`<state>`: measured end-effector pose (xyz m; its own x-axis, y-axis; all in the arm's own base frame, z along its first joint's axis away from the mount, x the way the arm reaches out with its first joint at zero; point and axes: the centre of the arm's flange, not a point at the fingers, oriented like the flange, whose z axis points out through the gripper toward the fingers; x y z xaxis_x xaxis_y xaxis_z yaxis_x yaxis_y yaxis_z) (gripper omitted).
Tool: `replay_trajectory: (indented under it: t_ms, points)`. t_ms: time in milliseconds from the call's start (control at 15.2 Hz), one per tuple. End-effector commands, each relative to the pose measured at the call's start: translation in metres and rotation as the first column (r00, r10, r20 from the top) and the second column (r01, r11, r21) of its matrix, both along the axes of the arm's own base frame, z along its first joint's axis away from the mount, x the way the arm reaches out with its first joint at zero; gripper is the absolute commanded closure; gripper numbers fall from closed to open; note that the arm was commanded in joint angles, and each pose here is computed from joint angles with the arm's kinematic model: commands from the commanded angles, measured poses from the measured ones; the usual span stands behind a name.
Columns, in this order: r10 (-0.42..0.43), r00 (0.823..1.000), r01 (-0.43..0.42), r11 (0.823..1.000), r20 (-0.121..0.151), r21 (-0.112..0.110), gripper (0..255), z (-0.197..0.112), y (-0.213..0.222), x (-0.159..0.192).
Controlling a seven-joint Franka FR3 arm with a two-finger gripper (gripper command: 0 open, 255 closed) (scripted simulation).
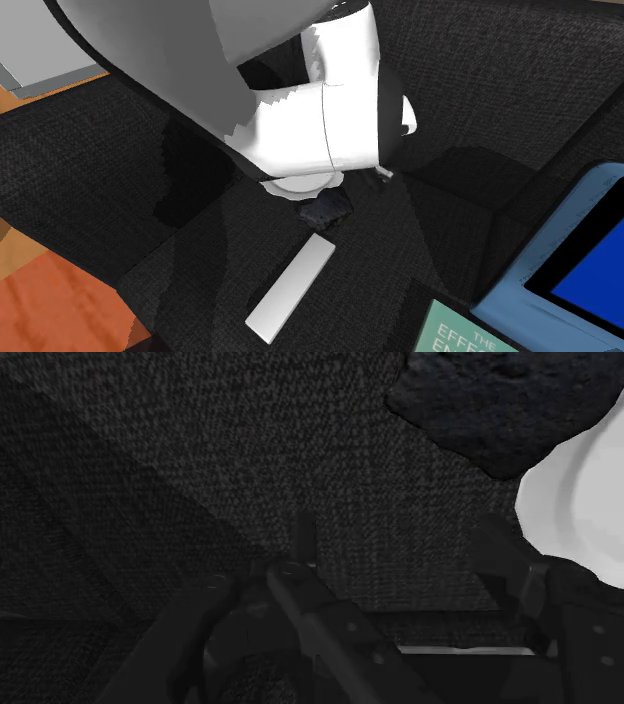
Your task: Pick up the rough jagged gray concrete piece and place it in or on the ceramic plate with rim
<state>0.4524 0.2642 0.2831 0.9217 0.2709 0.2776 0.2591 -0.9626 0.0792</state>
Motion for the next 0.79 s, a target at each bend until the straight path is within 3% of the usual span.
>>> replay_trajectory:
  t_ms: [0, 66, 132, 198, 264, 726]
  points:
    - [0.182, 0.975, -0.186, 0.982, -0.125, -0.021, 0, -0.003, 0.017, 0.017]
    - [0.277, 0.94, -0.286, 0.958, -0.201, -0.02, 0, -0.006, 0.029, 0.026]
    - [0.366, 0.889, -0.384, 0.923, -0.276, -0.012, 0, -0.011, 0.043, 0.033]
    - [0.448, 0.824, -0.476, 0.879, -0.348, 0.004, 0, -0.016, 0.057, 0.039]
    - [0.496, 0.775, -0.532, 0.846, -0.392, 0.019, 0, -0.02, 0.066, 0.041]
    - [0.496, 0.775, -0.532, 0.846, -0.392, 0.019, 0, -0.056, 0.064, 0.038]
